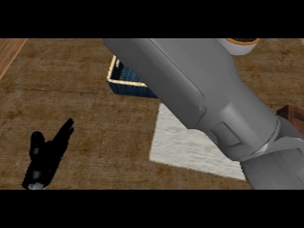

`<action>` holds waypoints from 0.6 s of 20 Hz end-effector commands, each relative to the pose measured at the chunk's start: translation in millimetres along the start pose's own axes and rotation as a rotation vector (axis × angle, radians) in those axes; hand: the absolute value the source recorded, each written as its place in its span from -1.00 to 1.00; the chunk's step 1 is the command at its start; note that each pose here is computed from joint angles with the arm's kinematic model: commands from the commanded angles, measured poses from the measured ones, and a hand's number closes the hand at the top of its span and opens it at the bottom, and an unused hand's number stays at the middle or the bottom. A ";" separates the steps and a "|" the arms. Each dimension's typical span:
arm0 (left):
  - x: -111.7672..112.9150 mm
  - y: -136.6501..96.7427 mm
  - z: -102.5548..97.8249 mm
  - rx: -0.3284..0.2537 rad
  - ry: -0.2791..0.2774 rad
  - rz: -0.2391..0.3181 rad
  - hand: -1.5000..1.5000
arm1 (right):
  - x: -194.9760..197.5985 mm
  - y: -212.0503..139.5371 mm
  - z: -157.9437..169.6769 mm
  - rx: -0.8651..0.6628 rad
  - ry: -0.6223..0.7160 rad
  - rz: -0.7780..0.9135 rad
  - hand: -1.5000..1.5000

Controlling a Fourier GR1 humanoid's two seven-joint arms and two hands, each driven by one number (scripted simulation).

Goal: Pick the can from the placemat and place it in the basket

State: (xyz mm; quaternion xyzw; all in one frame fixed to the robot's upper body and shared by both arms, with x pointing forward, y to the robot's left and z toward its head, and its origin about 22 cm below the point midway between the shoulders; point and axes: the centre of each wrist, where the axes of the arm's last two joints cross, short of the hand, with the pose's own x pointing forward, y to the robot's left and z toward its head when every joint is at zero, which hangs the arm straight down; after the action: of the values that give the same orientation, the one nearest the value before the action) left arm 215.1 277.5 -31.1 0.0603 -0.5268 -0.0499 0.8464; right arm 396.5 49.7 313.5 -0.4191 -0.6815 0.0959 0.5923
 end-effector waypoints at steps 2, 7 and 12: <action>-0.1 9.0 -3.4 0.003 0.057 0.010 0.00 | -28.1 12.2 -11.2 -0.028 0.181 -0.203 1.00; -24.4 -7.7 8.9 -0.020 0.075 0.017 0.00 | -65.2 34.1 -12.6 -0.036 0.191 -0.206 1.00; -6.0 9.9 -0.1 -0.010 0.078 0.010 0.00 | -83.7 44.4 -11.8 -0.024 0.183 -0.216 1.00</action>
State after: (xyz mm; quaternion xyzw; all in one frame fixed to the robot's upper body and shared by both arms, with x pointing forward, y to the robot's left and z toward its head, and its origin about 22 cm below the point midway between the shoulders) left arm 215.8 281.8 -30.0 0.0583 -0.5265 -0.0485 0.8468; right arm 421.5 20.8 252.0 -0.3677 -0.6684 0.0240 0.6461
